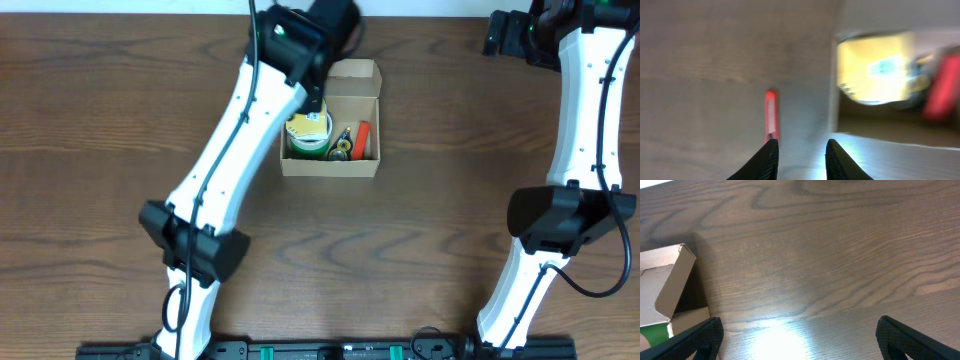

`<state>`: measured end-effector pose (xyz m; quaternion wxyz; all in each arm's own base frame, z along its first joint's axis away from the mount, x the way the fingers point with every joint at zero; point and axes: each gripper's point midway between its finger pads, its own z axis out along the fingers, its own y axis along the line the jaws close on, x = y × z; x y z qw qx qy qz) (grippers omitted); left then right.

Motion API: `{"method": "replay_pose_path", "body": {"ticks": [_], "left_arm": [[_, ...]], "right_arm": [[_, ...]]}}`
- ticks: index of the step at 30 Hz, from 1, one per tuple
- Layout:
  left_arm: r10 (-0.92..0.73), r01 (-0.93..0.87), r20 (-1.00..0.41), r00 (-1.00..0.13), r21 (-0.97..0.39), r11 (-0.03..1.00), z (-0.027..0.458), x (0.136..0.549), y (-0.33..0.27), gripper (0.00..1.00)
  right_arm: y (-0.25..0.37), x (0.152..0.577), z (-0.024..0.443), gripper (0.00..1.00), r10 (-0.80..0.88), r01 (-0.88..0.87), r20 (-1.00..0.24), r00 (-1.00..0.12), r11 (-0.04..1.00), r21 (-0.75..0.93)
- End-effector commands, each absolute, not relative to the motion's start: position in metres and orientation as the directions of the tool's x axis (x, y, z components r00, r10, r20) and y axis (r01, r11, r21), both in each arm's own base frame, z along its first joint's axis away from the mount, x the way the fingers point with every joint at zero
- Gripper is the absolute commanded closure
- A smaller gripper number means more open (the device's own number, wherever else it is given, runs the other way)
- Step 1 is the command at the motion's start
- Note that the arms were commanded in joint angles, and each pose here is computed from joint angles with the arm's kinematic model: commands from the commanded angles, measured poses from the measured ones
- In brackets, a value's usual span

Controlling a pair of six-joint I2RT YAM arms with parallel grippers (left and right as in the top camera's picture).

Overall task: Pack container
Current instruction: 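Release the sharpener and withdraw the left gripper, then move the left gripper down onto the red box cutter and grasp it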

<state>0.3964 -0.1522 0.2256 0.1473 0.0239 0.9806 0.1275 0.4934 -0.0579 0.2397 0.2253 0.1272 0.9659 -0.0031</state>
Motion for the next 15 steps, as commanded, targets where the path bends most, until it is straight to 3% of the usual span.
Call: {"method": "replay_pose_path", "body": {"ticks": [1,9,15], "left_arm": [[0.096,0.076,-0.046,-0.994,0.316,0.946,0.189,0.373,-0.113,0.71],[0.044,0.14,0.26,-0.965,0.363,0.921,0.138,0.317,-0.06,0.78],[0.089,0.146,0.21,-0.974,0.276,0.95,0.125,0.285,-0.058,0.77]], "right_arm": [[-0.057,0.493,0.249,0.01,0.252,0.252,-0.454,-0.855,0.966,0.062],[-0.057,0.493,0.248,0.01,0.252,0.252,-0.454,-0.855,0.966,0.062],[-0.057,0.493,0.249,0.01,0.252,0.252,-0.454,-0.855,0.966,0.062]]}}
